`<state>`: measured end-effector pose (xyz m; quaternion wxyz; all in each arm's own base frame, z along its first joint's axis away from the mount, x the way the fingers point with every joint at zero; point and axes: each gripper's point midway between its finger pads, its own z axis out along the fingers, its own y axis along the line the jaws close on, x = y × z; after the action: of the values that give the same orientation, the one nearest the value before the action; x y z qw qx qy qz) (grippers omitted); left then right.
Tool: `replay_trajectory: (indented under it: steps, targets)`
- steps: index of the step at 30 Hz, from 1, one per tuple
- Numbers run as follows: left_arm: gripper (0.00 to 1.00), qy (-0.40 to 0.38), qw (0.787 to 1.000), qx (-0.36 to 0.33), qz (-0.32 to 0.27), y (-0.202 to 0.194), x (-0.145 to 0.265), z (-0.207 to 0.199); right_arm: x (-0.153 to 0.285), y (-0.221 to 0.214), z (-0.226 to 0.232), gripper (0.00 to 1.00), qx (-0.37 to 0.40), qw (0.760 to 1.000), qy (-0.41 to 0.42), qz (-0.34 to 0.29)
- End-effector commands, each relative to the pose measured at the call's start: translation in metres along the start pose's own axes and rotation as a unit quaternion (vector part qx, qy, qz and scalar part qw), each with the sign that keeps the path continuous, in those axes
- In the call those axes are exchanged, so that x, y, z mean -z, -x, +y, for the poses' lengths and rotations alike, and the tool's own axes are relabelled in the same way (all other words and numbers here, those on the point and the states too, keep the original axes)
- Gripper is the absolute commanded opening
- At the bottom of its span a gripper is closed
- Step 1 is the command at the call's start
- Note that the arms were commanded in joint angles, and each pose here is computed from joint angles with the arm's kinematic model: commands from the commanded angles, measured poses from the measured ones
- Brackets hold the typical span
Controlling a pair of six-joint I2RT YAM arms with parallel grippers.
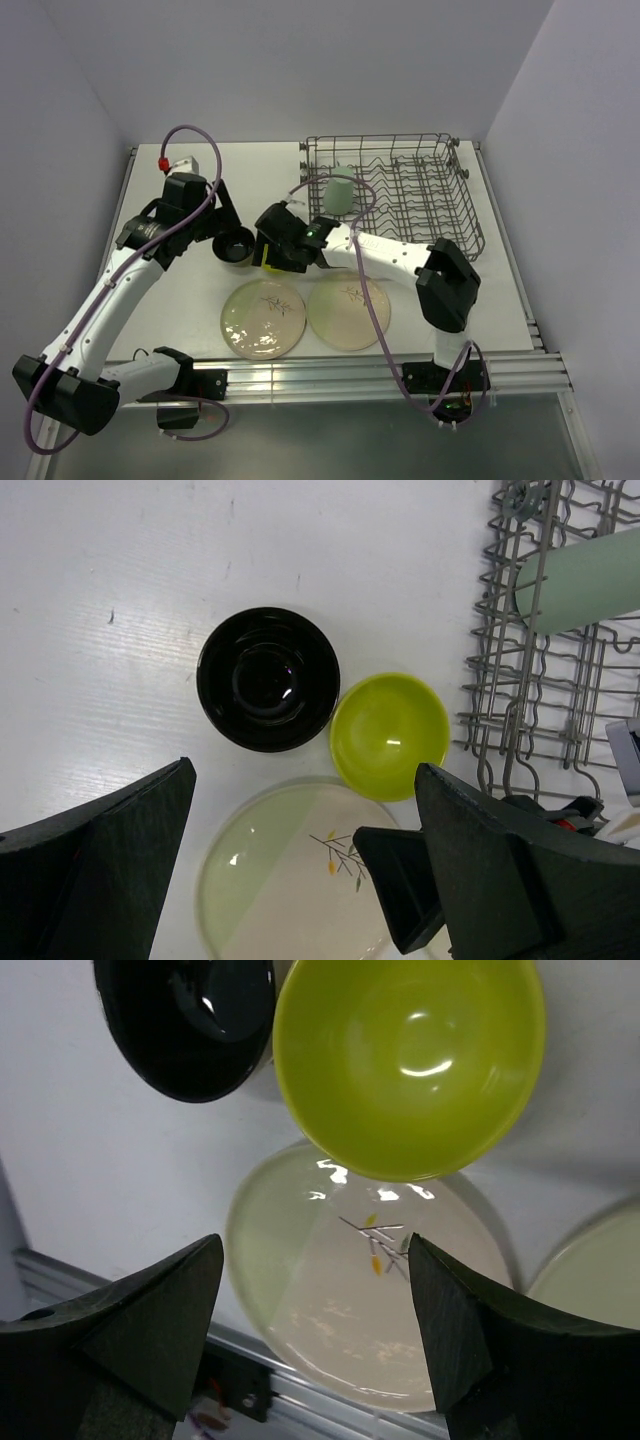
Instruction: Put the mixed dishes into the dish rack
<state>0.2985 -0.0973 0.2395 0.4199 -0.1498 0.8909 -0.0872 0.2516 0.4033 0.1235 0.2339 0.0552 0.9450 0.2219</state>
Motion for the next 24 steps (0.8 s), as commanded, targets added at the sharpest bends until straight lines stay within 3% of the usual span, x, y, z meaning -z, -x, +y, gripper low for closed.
replay_trajectory:
  steps: [1, 7, 12, 24]
  targets:
    - [0.99, -0.033, 0.999, 0.006, -0.006, 0.001, 0.003, -0.008, 0.003, 0.022, 0.02, 0.82, 0.066, 0.997, 0.015, -0.031]
    - [0.99, -0.048, 0.999, 0.007, -0.007, -0.002, 0.008, -0.009, -0.013, 0.032, 0.017, 0.81, 0.234, 0.971, -0.047, -0.03]
    - [0.99, -0.05, 0.999, 0.009, -0.013, -0.001, 0.014, -0.006, -0.025, 0.035, 0.002, 0.8, 0.299, 0.95, -0.088, -0.027]
    - [0.99, 0.011, 1.0, 0.004, -0.01, 0.0, 0.004, 0.023, -0.019, 0.025, 0.001, 0.78, 0.274, 0.959, -0.061, -0.037]
